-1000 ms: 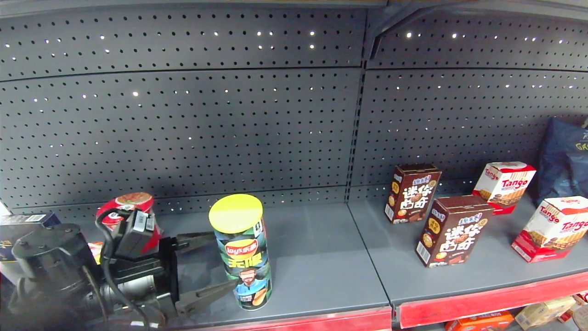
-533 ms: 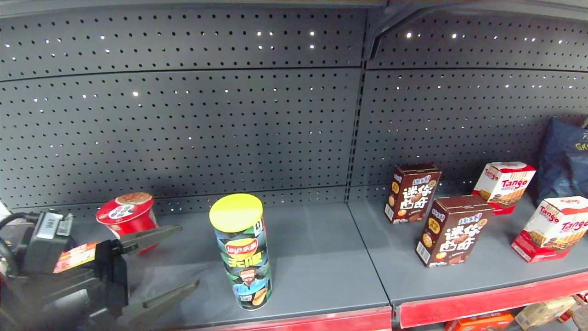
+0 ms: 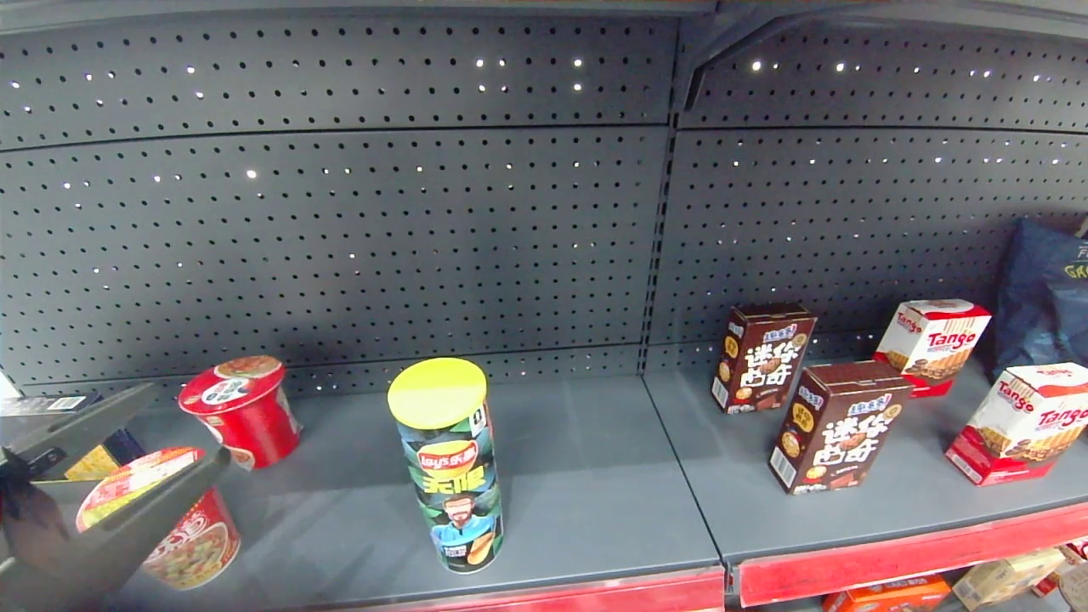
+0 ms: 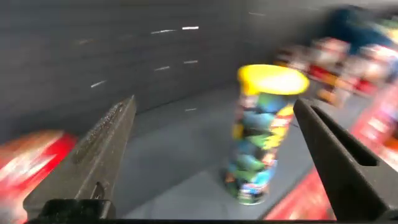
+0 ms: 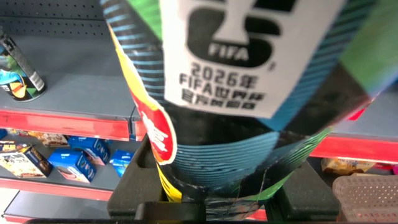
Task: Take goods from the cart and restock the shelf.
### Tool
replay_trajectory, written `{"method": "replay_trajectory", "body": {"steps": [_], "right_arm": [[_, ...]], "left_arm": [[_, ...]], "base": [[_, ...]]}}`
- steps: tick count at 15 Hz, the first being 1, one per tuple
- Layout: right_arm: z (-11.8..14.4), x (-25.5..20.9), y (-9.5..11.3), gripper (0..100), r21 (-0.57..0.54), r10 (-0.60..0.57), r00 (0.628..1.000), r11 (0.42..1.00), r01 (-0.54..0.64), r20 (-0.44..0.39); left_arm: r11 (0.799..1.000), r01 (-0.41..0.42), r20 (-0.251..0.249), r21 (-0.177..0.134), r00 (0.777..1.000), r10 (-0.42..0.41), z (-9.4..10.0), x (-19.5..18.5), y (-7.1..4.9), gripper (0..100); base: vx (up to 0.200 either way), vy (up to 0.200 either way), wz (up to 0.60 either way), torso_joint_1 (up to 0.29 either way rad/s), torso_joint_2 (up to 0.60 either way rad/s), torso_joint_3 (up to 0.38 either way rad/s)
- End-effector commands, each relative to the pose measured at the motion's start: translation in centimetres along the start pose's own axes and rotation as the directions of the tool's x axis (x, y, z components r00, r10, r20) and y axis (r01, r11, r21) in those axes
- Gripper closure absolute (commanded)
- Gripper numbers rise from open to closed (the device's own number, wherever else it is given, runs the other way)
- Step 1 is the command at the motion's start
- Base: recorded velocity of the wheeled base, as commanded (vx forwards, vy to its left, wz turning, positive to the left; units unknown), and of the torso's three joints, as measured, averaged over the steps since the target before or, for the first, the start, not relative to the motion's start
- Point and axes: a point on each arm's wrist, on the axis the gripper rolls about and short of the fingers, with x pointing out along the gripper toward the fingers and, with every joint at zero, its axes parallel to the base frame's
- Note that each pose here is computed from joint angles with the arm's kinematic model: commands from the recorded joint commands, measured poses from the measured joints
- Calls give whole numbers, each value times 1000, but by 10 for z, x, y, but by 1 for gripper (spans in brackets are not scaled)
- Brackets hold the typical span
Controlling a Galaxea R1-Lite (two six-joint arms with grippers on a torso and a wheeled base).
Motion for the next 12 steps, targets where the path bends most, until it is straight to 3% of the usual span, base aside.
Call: {"method": "replay_trajectory", "body": {"steps": [1,3,4,8,9,11,12], "right_arm": [[3,0,0,100,-2,4,1000,1000,-4,7],[5,0,0,100,-2,3,1000,1000,-3,10],[4,0,0,100,-4,-3,1000,1000,4,19],[3,-3,1,100,12,-25,999,1000,25,31],[2,-4,1,100,11,-25,999,1000,25,37],[1,-6,1,100,12,-44,998,999,43,42],[0,-6,1,100,14,-47,998,999,46,41]], "left_arm": [[989,-144,85,27,986,141,9,-32,-25,0],[986,-163,80,20,984,161,4,-48,-37,0],[984,-177,80,16,981,175,-3,-64,-51,0],[975,-220,68,1,973,220,-23,-106,-82,0],[967,-255,50,8,966,254,-28,-109,-84,0],[916,-401,24,16,916,401,-36,-109,-77,0],[869,-490,-42,71,869,493,-53,-109,-71,0]], "base": [[0,0,0,0,0,0],[0,0,0,0,0,0],[0,0,0,0,0,0],[0,0,0,0,0,0],[0,0,0,0,0,0],[0,0,0,0,0,0],[0,0,0,0,0,0]]}}
